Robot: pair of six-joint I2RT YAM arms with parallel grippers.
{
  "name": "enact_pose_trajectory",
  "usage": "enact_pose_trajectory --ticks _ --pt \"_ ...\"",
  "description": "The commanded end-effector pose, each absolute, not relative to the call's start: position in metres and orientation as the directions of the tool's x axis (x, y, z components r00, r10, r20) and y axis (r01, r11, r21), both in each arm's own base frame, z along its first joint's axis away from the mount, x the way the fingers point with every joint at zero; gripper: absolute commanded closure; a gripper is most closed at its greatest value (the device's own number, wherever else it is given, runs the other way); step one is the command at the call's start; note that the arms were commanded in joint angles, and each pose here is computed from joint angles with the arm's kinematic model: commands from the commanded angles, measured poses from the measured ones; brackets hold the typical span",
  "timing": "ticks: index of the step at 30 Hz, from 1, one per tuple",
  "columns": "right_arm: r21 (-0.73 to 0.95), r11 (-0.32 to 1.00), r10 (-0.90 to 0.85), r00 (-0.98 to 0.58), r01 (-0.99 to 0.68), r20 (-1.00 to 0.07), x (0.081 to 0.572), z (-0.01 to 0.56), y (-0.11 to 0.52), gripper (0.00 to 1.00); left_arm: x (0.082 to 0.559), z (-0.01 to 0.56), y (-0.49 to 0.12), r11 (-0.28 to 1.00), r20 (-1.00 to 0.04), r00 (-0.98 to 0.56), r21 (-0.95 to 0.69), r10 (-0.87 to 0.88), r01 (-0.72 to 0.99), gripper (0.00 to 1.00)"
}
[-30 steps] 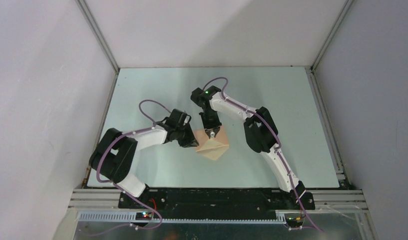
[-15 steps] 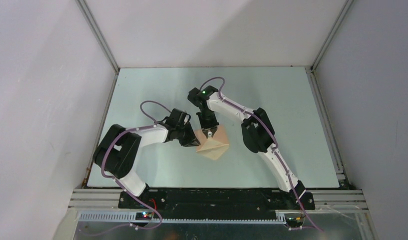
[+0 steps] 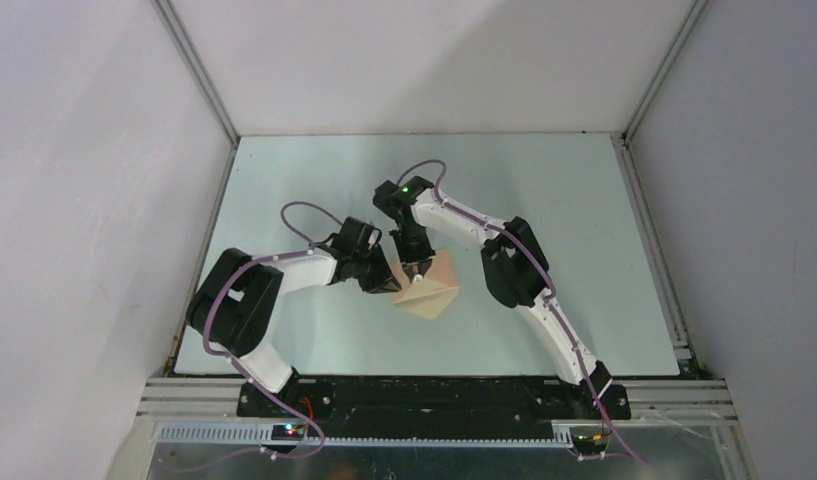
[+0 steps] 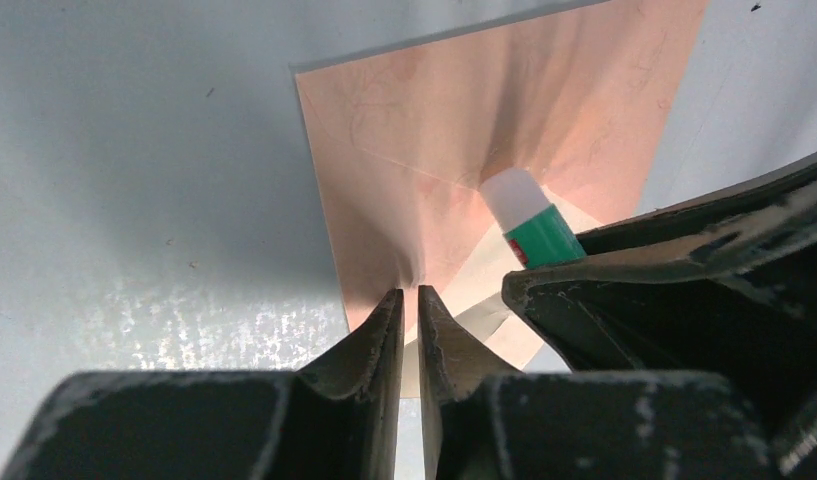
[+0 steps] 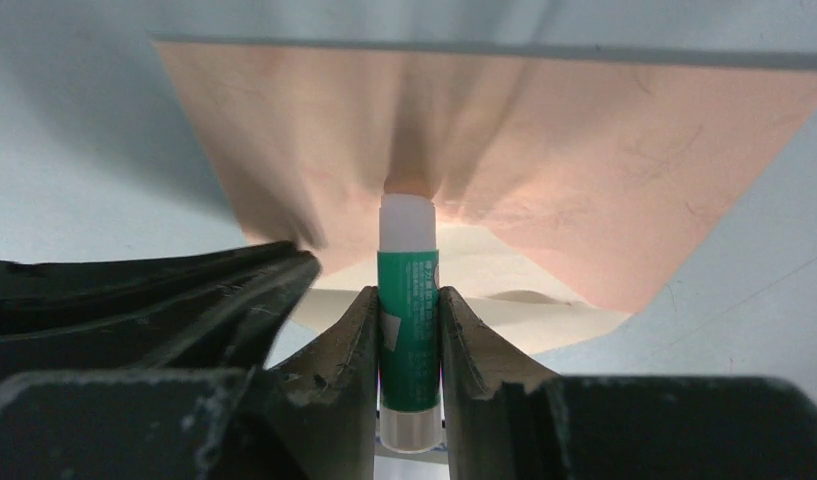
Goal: Place the letter into the envelope and seal it
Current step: Paint the envelope at the center of the board.
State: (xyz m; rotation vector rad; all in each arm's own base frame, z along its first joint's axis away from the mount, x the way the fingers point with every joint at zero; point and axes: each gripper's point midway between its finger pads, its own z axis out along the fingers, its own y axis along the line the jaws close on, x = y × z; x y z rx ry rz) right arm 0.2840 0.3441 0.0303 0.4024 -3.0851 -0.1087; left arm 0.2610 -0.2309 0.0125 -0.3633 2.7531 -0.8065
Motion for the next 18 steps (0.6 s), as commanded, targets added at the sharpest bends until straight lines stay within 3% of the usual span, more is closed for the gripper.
enact_pose_trajectory --ticks 1,11,18 --pt "0.027 0.979 -0.202 -0.979 -0.202 0.005 0.299 0.022 0.313 1.00 0.252 -0.012 -0.216 0.860 -0.156 -0.940 -0.470 -0.303 -0.199 0.83" --pt "0.035 0.974 -0.222 -0.975 -0.222 -0.014 0.303 0.027 0.329 1.00 0.251 -0.011 -0.215 0.862 -0.160 -0.940 -0.468 -0.301 -0.196 0.83" --pt "0.147 0.966 -0.209 -0.977 -0.214 -0.050 0.299 0.059 0.347 1.00 0.250 -0.009 -0.213 0.862 -0.166 -0.939 -0.467 -0.302 -0.195 0.83"
